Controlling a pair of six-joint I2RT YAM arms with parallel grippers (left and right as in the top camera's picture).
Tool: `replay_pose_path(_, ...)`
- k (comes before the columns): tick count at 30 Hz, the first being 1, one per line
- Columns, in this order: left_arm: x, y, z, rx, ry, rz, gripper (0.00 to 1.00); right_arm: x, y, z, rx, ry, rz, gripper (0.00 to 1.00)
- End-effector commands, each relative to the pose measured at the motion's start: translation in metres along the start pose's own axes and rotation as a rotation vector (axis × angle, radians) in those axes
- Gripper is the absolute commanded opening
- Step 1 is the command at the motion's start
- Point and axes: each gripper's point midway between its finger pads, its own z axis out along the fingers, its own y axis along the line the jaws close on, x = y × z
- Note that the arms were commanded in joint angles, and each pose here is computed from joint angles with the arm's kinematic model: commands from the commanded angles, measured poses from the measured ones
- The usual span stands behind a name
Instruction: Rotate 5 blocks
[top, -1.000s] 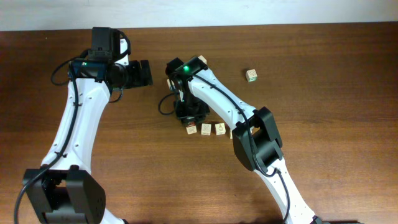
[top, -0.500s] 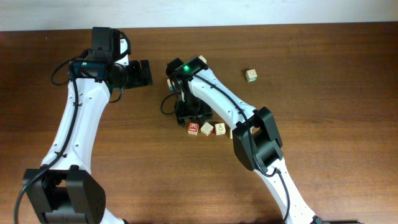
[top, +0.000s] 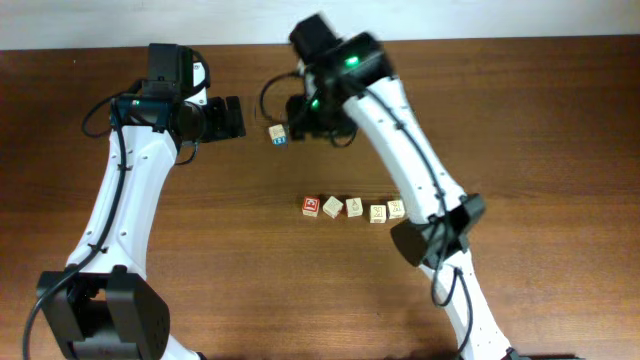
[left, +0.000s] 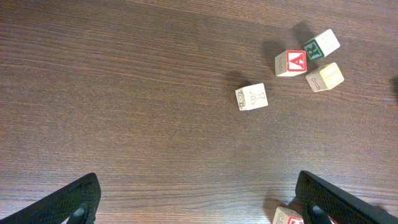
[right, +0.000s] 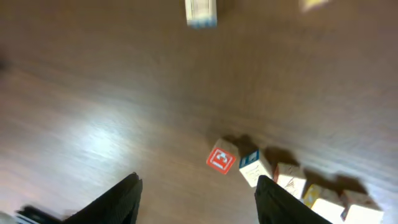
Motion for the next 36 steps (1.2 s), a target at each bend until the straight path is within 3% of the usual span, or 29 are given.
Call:
replay_pose_path(1,-0.005,0.002,-0.001,-0.009,-0.013,-0.014,0.99,-0.005,0.008,-0.08,-0.072,-0.161,-0.039,0.59)
replay_pose_path(5,-0.005,0.002,-0.001,-0.009,-0.013,-0.014,0.99,0.007,0.009,-0.171,-0.102,-0.347,-0.106,0.57)
replay_pose_path(9,-0.005,0.001,-0.001,-0.008,-0.013,-0.014,0.99,0.028,0.001,-0.232,-0.079,-0.475,-0.113,0.57)
replay_pose_path(14,-0.004,0.001,-0.001,-0.005,-0.008,-0.015,0.99,0.054,-0.03,-0.25,0.009,-0.467,-0.055,0.55)
replay_pose_path(16,0.0,-0.004,-0.001,0.022,0.012,-0.016,0.99,0.064,-0.05,-0.235,0.059,-0.395,0.001,0.53)
replay_pose_path(19,-0.002,-0.004,-0.001,0.024,0.002,-0.015,0.99,0.076,-0.083,-0.191,0.121,-0.226,0.104,0.43)
replay_pose_path(25,0.004,-0.003,-0.001,0.018,0.025,-0.016,0.99,0.106,-0.143,-0.077,0.21,0.072,0.222,0.42)
replay_pose_path(31,0.005,-0.002,0.0,0.018,0.027,-0.017,0.99,0.146,-0.194,0.004,0.246,0.192,0.327,0.41)
replay_pose_path(36,0.005,-0.003,0.0,0.018,0.028,-0.016,0.99,0.162,-0.226,0.042,0.243,0.182,0.309,0.38)
